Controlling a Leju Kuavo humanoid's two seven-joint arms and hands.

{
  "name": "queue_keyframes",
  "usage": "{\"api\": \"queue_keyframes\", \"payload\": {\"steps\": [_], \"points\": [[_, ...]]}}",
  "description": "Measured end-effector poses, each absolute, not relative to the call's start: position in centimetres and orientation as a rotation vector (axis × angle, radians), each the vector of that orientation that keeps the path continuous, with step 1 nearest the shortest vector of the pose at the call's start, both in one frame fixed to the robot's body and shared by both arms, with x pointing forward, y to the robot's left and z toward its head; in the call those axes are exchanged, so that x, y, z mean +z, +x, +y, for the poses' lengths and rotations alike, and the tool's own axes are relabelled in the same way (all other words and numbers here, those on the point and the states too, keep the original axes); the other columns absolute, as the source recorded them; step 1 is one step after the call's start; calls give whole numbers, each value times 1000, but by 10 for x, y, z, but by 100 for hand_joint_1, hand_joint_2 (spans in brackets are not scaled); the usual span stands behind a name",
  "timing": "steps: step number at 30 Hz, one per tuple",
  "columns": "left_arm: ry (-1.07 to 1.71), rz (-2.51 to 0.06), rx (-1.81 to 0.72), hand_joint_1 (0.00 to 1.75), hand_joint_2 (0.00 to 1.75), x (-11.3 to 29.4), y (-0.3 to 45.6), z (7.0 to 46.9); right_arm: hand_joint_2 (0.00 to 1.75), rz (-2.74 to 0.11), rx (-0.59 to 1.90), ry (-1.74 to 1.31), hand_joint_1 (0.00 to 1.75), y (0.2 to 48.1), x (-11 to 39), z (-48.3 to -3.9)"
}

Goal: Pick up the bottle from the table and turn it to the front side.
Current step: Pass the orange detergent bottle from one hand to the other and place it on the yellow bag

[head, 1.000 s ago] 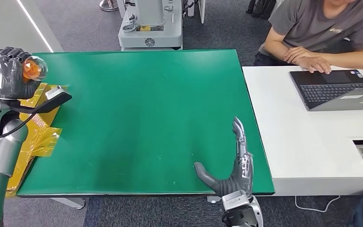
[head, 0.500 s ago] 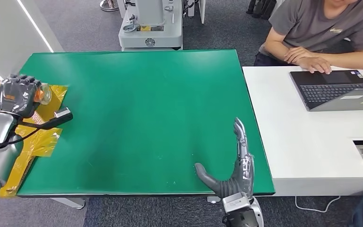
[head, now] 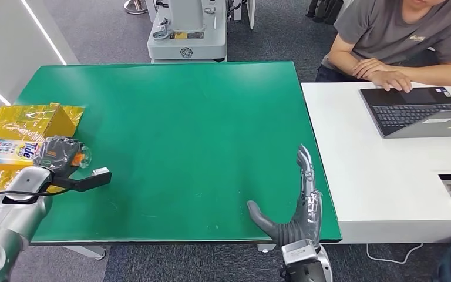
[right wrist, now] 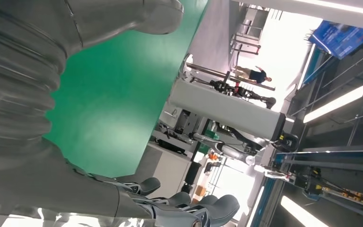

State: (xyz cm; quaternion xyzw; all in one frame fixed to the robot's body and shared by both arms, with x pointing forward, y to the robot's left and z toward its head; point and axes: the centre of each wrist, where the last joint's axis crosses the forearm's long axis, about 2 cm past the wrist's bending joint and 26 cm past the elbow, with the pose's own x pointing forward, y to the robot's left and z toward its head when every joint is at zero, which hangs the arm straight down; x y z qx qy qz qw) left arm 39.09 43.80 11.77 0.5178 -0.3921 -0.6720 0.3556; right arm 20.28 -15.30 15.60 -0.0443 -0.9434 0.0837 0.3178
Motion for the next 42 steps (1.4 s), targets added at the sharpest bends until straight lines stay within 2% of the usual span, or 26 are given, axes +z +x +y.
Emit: {"api": "queue_keyframes", "payload": {"steps": [6, 14, 18, 33, 42], "points": [[1239, -989, -1817, 175, 175, 98, 382, 425, 175, -2477, 229, -109, 0, 203, 156, -153], [1219, -993, -1822, 175, 175, 92, 378, 423, 175, -2478, 232, -104, 0, 204, 156, -153], [1210, -1018, -1814, 0, 175, 83, 371, 419, 175, -2488, 231, -107, 0, 207, 159, -153], [1282, -1025, -1784, 0, 175, 85, 373, 417, 175, -2501, 247, -118, 0, 214, 164, -153], [1513, -1193, -1688, 0, 175, 88, 368, 420, 175, -2501, 248, -121, 0, 216, 166, -151]]}}
